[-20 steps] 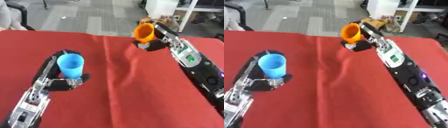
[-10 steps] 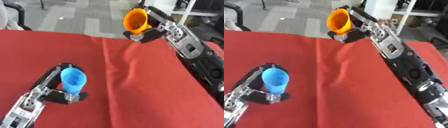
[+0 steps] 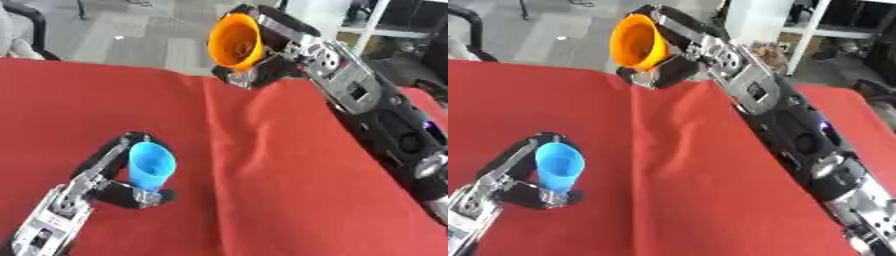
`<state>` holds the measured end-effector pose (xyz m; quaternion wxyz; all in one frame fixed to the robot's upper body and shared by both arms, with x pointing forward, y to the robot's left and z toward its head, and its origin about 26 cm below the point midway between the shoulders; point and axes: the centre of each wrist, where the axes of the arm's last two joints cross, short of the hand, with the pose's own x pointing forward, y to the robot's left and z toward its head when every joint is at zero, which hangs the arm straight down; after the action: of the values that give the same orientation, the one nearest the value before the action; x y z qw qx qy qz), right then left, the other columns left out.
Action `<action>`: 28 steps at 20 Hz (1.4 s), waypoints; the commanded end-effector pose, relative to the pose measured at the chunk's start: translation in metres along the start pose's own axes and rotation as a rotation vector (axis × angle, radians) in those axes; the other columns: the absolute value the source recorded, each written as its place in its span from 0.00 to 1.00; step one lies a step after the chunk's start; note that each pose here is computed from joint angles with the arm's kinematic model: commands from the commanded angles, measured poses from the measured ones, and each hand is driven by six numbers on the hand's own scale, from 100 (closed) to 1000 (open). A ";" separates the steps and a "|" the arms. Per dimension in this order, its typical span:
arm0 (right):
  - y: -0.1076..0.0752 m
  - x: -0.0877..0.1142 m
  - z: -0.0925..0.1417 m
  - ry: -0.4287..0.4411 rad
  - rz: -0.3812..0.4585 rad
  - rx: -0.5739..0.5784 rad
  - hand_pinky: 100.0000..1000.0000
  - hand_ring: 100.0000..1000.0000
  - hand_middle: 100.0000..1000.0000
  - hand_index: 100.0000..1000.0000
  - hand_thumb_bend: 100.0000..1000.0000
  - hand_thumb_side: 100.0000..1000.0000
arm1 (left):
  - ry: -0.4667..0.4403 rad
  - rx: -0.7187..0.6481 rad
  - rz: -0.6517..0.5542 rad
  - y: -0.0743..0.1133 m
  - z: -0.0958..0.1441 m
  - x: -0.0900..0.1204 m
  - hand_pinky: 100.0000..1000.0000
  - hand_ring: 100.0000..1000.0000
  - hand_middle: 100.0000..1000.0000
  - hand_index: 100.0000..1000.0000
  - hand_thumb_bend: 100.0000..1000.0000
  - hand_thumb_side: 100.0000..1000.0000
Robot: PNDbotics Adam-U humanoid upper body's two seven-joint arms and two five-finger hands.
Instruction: Pour the contents of one cup into another cup.
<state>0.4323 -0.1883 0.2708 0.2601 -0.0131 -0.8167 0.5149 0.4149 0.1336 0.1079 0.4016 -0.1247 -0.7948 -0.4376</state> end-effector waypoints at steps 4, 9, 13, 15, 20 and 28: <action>0.002 0.010 -0.020 -0.059 0.016 0.024 0.58 0.36 0.40 0.61 0.18 0.00 | -0.044 0.073 -0.041 0.003 -0.018 0.004 0.28 0.36 0.41 0.58 0.57 0.00; 0.013 0.009 -0.024 -0.065 0.000 0.044 0.58 0.36 0.40 0.61 0.19 0.00 | -0.054 0.139 -0.031 0.003 -0.022 0.004 0.28 0.36 0.41 0.58 0.57 0.00; 0.020 0.008 -0.027 -0.068 0.025 0.067 0.58 0.36 0.40 0.61 0.19 0.00 | -0.053 0.177 -0.023 0.003 -0.023 0.003 0.29 0.37 0.41 0.58 0.57 0.00; 0.022 0.006 -0.028 -0.068 0.050 0.075 0.58 0.36 0.40 0.61 0.20 0.00 | -0.053 0.186 -0.022 0.004 -0.024 0.003 0.28 0.37 0.41 0.58 0.57 0.00; 0.026 0.003 -0.030 -0.068 0.147 0.093 0.59 0.37 0.41 0.61 0.20 0.00 | -0.049 0.186 -0.021 0.003 -0.024 0.002 0.28 0.37 0.41 0.58 0.57 0.00; 0.033 -0.009 -0.032 -0.046 0.256 0.124 0.59 0.38 0.42 0.62 0.21 0.00 | -0.049 0.182 -0.016 0.002 -0.025 0.001 0.28 0.37 0.41 0.58 0.57 0.00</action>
<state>0.4438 -0.1460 0.2357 0.1916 -0.0698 -0.7785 0.5935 0.4260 0.1196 0.1048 0.4040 -0.0911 -0.8335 -0.3657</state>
